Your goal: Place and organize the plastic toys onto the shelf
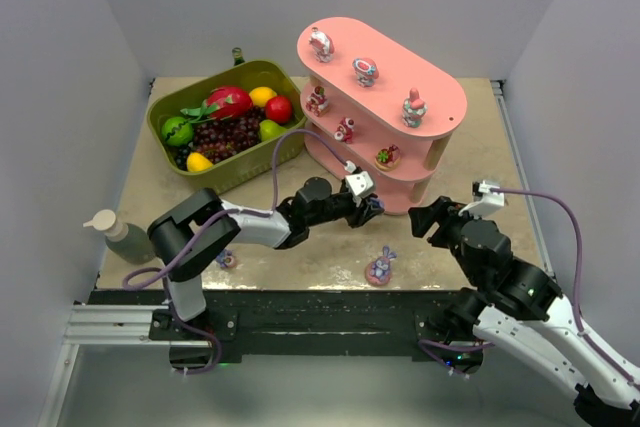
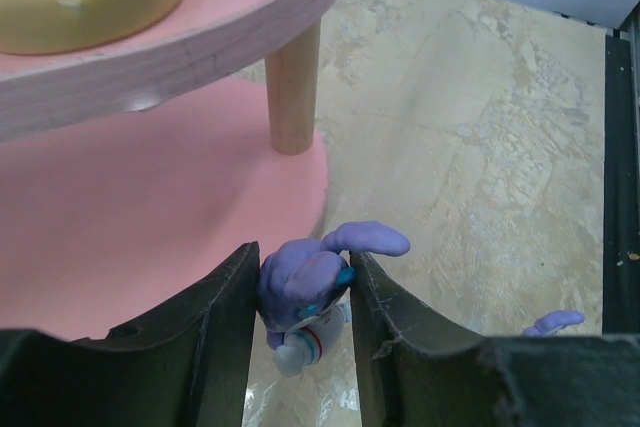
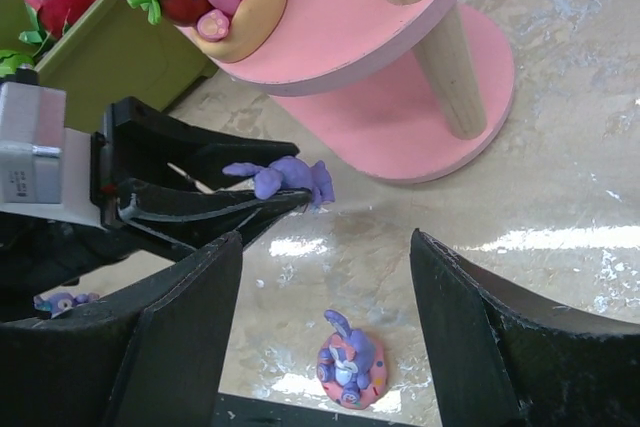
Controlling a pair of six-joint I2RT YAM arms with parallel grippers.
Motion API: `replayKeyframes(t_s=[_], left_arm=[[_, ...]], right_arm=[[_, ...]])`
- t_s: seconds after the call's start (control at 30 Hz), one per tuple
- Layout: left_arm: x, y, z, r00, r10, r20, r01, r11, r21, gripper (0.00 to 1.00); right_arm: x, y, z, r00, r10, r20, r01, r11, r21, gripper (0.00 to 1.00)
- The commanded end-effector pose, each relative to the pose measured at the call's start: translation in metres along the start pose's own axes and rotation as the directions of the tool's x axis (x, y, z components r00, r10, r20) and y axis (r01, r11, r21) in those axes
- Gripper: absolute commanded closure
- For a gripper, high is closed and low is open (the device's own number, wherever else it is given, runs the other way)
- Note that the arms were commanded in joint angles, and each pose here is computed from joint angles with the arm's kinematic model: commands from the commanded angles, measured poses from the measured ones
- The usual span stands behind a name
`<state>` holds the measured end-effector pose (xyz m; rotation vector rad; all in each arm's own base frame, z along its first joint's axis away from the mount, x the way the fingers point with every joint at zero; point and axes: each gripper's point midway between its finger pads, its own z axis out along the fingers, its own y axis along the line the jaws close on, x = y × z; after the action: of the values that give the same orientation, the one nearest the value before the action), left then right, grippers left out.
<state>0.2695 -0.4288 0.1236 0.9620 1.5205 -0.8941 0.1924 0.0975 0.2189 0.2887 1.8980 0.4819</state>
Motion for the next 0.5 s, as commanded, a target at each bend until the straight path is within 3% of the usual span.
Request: replayKeyframes(t_s=[0.0,0.47], left_arm=[[-0.036,0.006,0.014,0.987,0.079,0.139,-0.085,0.996,0.035,1.00],[-0.008,0.034,0.046,0.990,0.133,0.038,-0.133,0.991,-0.009,1.00]], right_arm=[[-0.020,0.003,-0.004,0.998,0.017,0.054,-0.017,1.000,0.010,0.28],[-0.018,0.002,-0.001,0.999,0.006,0.047,-0.007,1.000,0.020,0.28]])
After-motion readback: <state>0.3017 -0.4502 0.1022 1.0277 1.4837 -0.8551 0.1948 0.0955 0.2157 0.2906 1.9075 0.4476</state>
